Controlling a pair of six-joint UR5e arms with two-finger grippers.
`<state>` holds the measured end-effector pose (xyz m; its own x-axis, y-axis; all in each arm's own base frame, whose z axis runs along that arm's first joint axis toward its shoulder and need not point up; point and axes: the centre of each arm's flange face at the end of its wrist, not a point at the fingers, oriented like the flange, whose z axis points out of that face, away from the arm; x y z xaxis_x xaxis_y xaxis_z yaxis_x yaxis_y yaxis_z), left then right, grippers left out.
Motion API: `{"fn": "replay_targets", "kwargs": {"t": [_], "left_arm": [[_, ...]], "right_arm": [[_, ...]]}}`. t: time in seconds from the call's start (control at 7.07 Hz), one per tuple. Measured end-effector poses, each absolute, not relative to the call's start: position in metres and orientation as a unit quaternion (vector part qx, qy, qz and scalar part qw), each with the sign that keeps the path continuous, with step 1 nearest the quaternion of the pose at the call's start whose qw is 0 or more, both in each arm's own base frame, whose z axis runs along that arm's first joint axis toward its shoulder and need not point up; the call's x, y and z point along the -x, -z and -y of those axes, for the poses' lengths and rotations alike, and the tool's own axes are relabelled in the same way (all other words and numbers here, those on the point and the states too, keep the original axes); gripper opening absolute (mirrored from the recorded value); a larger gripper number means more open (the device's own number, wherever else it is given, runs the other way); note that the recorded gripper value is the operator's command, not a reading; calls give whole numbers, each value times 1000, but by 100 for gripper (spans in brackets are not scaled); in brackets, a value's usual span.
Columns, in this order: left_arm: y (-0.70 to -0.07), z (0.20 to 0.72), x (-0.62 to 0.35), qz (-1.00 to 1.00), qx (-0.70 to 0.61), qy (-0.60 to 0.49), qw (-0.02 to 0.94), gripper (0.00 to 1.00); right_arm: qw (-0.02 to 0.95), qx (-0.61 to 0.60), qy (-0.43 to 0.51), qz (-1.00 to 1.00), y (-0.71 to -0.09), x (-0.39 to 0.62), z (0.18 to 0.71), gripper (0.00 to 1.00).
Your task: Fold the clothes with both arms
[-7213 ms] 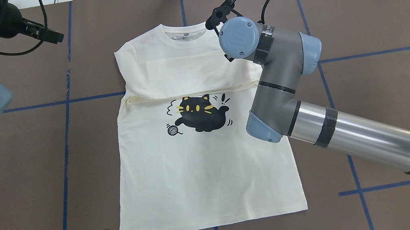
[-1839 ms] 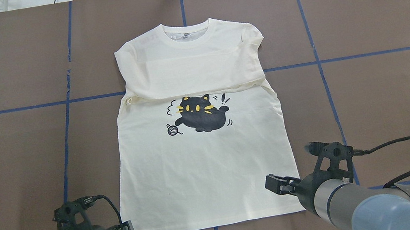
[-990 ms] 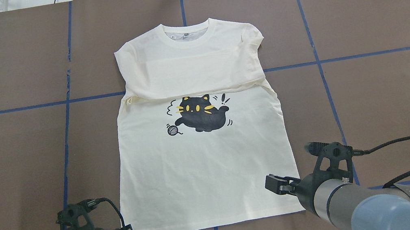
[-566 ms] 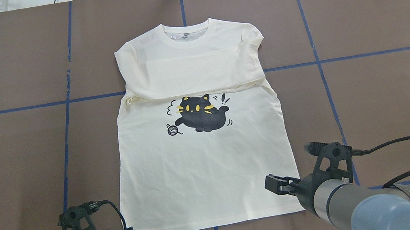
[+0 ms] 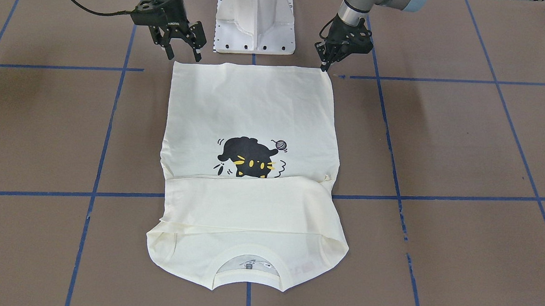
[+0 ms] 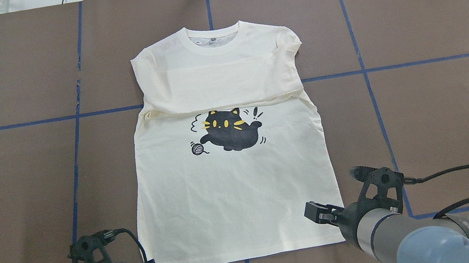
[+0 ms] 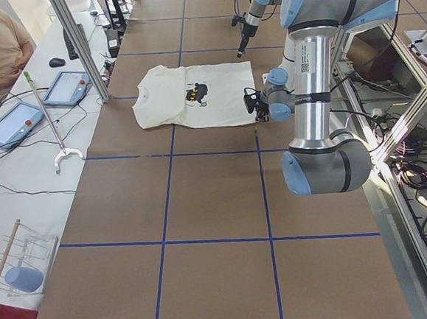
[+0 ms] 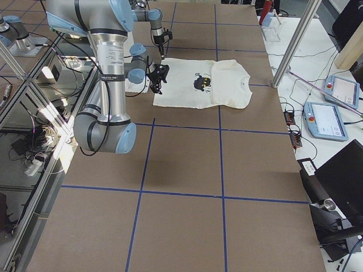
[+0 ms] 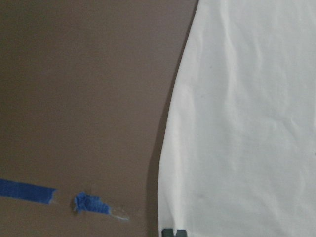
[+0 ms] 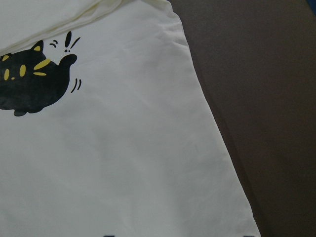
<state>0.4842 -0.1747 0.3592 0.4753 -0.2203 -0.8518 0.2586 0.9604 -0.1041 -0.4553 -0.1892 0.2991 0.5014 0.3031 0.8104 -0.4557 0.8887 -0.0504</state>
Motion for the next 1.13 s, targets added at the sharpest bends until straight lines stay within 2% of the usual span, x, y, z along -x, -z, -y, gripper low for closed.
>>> {"fn": "replay_targets", "kwargs": {"t": [0.71, 1.13], "left_arm": [[-346, 174, -484, -505, -17, 137, 852, 0], [-348, 174, -484, -503, -16, 137, 853, 0]], "right_arm": [[877, -102, -236, 405, -349, 485, 165, 63], [884, -107, -225, 397, -360, 487, 152, 50]]}}
